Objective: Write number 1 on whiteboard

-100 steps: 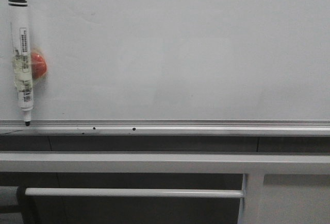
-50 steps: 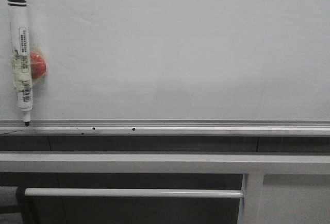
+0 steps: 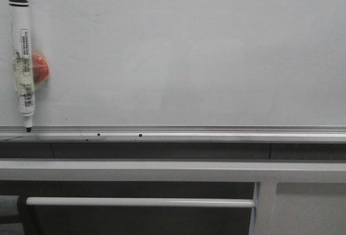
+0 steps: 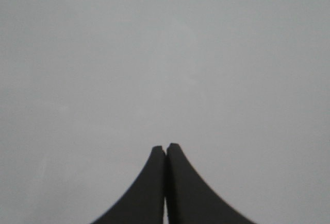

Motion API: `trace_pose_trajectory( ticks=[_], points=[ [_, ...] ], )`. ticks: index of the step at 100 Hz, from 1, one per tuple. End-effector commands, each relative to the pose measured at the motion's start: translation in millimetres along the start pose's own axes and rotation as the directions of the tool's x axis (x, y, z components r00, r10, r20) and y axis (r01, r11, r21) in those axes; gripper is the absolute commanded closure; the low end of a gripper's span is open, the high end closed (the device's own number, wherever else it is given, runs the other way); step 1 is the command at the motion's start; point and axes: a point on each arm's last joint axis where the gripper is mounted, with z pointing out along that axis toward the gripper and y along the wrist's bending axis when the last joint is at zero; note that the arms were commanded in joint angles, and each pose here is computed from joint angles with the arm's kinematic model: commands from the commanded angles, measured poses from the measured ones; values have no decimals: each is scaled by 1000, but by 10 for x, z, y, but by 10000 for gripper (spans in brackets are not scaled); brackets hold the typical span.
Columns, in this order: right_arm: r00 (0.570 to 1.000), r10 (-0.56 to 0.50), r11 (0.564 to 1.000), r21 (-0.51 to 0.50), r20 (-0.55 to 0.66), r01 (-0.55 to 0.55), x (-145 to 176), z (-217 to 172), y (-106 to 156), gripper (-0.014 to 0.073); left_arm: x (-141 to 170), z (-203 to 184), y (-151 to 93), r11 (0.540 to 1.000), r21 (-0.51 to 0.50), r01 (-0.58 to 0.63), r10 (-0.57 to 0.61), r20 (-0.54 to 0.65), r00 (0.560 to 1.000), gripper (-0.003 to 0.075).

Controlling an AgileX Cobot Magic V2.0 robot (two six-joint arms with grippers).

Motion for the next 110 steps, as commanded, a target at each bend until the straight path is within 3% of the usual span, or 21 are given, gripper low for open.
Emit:
trace_pose_trajectory(
  ticks=[1, 19, 27, 36, 49, 62, 76, 86, 96, 104, 110],
  points=[
    [991, 23, 999, 40, 130, -28, -61, -36, -26, 648, -70, -24, 4, 1000, -2, 9, -9, 100, 995, 741],
    [958, 263, 963, 25, 118, -268, -41, -34, -37, 648, -102, -26, 8, 999, -3, 42, -41, 118, 992, 741],
    [945, 326, 945, 20, 12, -327, -17, -8, -24, 648, -234, -32, -9, 997, 11, 75, -76, 138, 988, 741],
    [900, 421, 907, 32, -115, -420, -80, 27, -28, 647, -385, -14, -43, 1000, 20, 9, -11, 111, 994, 741],
    [862, 416, 906, 50, -288, -421, -310, 76, -65, 644, -647, 40, -91, 999, 33, 31, -31, 23, 999, 741],
    [797, 419, 897, 64, -435, -437, -567, 78, -100, 645, -921, 60, -156, 996, 55, 64, -58, -94, 994, 741],
    [792, 414, 899, 64, -449, -433, -587, 73, -105, 645, -938, 135, -155, 992, 52, 116, -113, -64, 992, 741],
    [777, 426, 891, 67, -464, -449, -572, 66, -92, 645, -876, 178, -171, 977, 58, 205, -197, -116, 973, 734],
    [762, 437, 883, 69, -478, -463, -563, 59, -81, 645, -828, 205, -197, 986, 92, 140, -124, -164, 979, 601],
    [752, 433, 884, 72, -497, -462, -546, 49, -74, 645, -813, 203, -227, 983, 133, 126, -100, -184, 978, 370],
    [749, 432, 884, 73, -502, -461, -542, 46, -73, 645, -814, 200, -241, 977, 149, 152, -122, -189, 974, 251]
  ],
)
